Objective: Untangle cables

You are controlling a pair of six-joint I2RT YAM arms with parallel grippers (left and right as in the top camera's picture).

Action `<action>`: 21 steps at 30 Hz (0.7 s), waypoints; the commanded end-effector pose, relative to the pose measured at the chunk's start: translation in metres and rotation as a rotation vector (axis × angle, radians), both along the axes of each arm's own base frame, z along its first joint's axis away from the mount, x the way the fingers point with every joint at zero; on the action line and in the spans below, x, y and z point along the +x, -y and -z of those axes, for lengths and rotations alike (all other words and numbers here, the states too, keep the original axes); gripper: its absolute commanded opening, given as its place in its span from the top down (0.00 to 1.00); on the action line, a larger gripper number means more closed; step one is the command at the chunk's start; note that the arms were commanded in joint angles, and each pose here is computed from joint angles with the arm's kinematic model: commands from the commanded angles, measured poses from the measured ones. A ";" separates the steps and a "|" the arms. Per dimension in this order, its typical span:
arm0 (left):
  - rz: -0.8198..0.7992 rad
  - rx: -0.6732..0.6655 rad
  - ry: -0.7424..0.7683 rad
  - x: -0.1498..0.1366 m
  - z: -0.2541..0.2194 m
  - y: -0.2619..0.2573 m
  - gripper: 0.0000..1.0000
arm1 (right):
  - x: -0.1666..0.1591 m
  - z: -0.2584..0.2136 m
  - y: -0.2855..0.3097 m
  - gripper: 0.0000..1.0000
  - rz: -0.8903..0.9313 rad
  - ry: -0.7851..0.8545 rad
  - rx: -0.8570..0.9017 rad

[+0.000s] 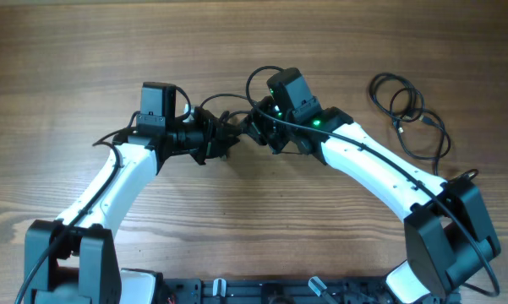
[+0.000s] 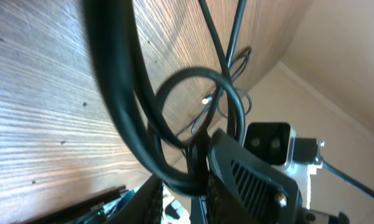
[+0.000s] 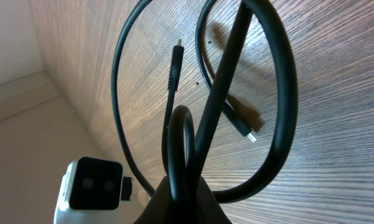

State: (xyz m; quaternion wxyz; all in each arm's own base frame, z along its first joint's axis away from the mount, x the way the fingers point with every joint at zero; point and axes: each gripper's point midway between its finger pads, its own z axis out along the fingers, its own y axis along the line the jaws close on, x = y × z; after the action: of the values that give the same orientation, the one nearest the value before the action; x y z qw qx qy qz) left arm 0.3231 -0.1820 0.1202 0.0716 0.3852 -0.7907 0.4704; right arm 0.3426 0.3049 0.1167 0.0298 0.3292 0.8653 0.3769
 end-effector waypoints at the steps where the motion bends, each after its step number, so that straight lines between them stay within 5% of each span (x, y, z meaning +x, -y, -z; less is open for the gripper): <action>1: -0.047 0.035 -0.028 0.003 0.006 -0.005 0.70 | -0.002 -0.006 -0.007 0.96 -0.009 0.004 0.027; 18: -0.150 0.100 -0.021 0.019 0.013 -0.017 0.68 | -0.008 -0.010 -0.014 0.96 -0.049 -0.009 0.065; 21: -0.137 0.097 0.047 0.027 0.007 -0.016 0.78 | -0.010 -0.008 -0.012 0.96 -0.088 0.018 0.042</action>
State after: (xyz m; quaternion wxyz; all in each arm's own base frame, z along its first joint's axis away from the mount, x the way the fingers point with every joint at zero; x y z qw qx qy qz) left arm 0.3432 -0.1663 0.1100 0.0241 0.4447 -0.7812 0.4375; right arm 0.3393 0.3133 0.1229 0.0149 0.3164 0.8617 0.3964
